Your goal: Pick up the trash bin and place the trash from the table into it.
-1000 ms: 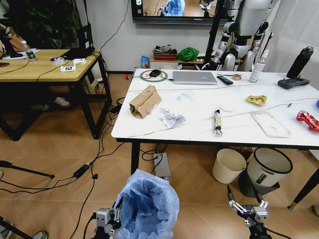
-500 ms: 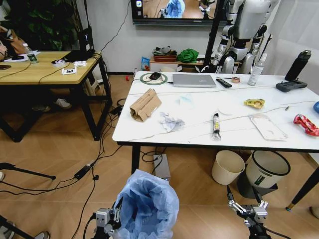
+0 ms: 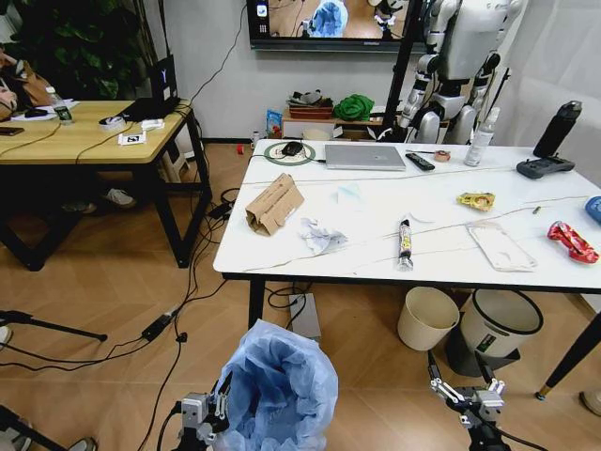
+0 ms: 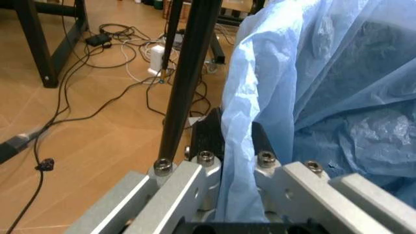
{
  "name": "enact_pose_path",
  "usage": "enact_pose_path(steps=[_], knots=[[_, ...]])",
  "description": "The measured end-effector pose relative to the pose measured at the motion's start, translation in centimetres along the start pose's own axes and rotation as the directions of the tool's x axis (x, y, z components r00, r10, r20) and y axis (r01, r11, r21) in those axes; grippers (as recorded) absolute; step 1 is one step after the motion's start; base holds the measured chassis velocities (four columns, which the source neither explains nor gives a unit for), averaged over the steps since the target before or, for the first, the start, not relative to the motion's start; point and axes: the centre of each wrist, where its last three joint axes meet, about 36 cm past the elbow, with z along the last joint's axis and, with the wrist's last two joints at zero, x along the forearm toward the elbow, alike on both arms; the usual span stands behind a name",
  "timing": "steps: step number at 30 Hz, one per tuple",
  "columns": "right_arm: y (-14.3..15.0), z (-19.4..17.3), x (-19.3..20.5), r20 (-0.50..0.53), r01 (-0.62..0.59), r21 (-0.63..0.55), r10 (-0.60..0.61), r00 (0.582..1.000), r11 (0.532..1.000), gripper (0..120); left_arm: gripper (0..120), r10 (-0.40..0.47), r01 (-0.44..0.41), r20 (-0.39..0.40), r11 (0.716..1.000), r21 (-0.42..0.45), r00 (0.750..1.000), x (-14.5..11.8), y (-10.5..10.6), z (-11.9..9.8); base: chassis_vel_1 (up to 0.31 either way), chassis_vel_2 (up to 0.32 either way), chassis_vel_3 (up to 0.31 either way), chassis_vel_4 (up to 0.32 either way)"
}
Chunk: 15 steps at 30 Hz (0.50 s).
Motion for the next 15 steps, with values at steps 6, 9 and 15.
enact_pose_path(steps=[6, 9, 15], knots=[[-0.01, 0.01, 0.08, 0.0, 0.0, 0.001, 0.0, 1.0, 1.0, 100, 0, 0.001, -0.001, 0.0, 1.0, -0.001, 1.0, 0.0, -0.03, -0.01, 0.0, 0.0, 0.0, 0.0], [-0.04, 0.0, 0.1, 0.0, -0.001, 0.001, 0.001, 1.0, 1.0, 100, 0, 0.001, -0.001, 0.0, 1.0, -0.003, 1.0, -0.02, -0.04, -0.02, 0.0, 0.0, 0.0, 0.0], [0.0, 0.01, 0.12, 0.001, -0.002, 0.001, 0.002, 1.0, 1.0, 100, 0, 0.002, -0.002, 0.001, 1.0, -0.004, 1.0, -0.03, -0.04, -0.02, 0.0, 0.0, 0.0, 0.0]])
